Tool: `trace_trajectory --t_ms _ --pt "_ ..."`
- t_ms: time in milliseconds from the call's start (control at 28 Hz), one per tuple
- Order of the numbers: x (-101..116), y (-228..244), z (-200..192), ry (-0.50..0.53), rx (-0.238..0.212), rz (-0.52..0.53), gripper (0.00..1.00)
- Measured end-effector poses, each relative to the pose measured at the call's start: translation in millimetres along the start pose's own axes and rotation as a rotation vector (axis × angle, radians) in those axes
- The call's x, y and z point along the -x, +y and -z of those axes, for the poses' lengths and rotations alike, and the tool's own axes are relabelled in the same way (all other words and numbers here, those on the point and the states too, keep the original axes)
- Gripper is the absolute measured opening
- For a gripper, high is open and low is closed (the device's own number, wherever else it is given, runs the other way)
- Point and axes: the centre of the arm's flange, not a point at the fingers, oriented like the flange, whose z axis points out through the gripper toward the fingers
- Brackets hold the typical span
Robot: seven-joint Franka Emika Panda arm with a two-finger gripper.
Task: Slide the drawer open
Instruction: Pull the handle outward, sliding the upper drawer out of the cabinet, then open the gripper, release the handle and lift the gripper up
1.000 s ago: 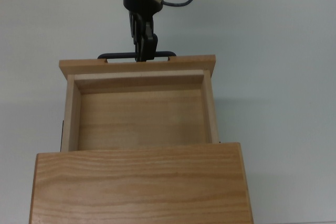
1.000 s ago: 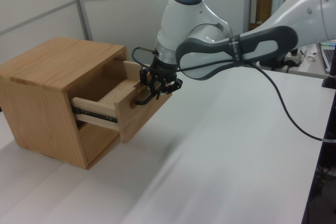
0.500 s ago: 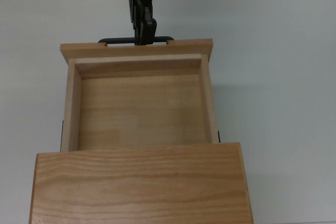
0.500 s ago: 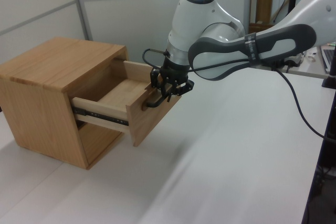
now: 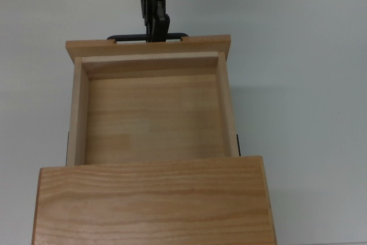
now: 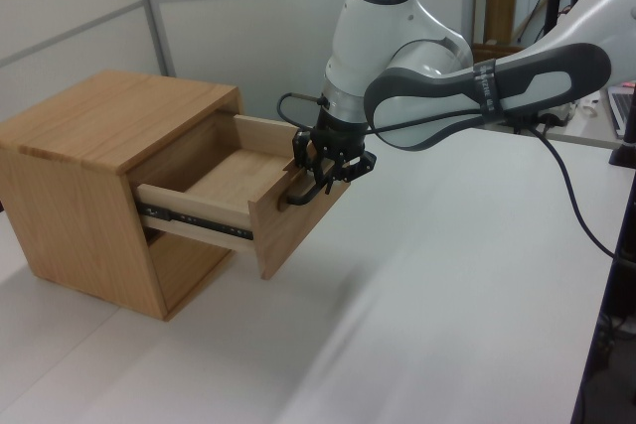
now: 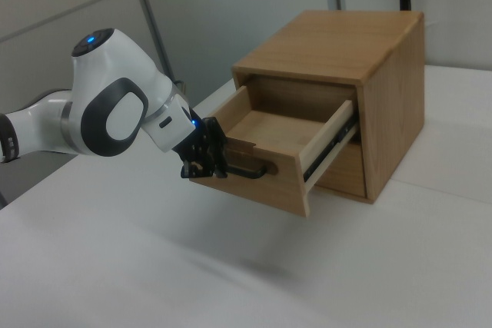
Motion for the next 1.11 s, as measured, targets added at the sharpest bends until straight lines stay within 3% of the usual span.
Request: trace_trajectory --t_ms 214,429,643,750,821,1107 --pt "1.3 1.0 9.0 0.002 -0.013 0.032 0.29" --pt "1.4 1.2 15.9 -0.005 -0.024 0.107 0.56" --pt "3.0 0.9 16.2 -0.006 -0.025 0.202 0.77" --pt "3.7 1.6 15.8 -0.009 -0.016 0.255 0.87" --pt "4.1 3.1 15.8 -0.015 0.003 0.301 0.99" --pt "8.9 12.8 17.7 -0.114 0.069 0.593 1.0"
